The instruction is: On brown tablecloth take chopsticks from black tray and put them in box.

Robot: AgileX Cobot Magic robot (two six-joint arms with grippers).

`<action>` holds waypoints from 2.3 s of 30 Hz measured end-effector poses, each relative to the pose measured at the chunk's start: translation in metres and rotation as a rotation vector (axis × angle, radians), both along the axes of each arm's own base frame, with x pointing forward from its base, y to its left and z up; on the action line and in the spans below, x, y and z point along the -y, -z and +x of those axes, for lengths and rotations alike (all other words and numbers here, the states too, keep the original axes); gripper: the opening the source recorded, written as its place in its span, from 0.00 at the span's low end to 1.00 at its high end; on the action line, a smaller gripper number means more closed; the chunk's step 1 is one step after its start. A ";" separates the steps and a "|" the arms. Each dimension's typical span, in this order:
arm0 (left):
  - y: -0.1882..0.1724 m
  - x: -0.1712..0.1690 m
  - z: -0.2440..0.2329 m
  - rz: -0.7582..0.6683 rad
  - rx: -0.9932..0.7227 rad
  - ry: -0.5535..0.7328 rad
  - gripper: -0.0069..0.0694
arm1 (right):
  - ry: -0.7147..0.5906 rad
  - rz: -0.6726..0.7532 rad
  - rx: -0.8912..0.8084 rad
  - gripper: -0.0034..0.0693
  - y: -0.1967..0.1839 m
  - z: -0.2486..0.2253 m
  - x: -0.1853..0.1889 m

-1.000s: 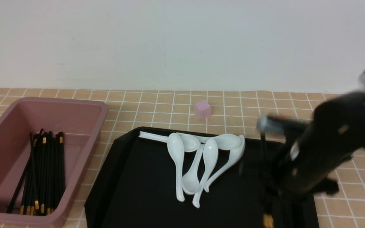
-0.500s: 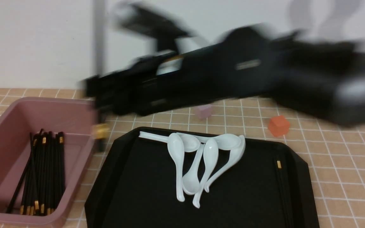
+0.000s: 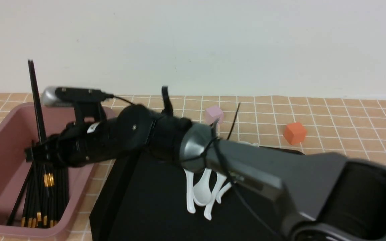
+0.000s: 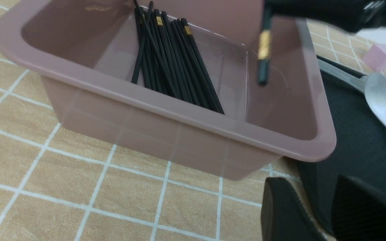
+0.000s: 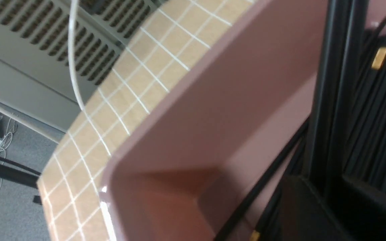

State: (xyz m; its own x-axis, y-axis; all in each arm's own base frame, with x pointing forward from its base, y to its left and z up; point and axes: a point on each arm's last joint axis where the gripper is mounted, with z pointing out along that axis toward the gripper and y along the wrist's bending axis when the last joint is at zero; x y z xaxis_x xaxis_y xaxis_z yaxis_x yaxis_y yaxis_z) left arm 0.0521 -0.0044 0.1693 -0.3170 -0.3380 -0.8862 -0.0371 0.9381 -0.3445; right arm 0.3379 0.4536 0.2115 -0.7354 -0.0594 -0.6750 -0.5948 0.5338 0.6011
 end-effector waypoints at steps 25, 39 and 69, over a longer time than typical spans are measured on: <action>0.000 0.000 0.000 0.000 0.000 0.000 0.40 | -0.310 -0.317 0.162 0.03 -0.220 -0.052 0.172; 0.000 0.000 0.000 0.000 0.000 0.000 0.40 | -0.016 -0.509 0.323 0.03 -0.268 -0.181 0.321; 0.000 0.000 0.000 0.000 0.000 0.000 0.40 | 0.318 -0.185 0.481 0.05 -0.076 -0.236 0.374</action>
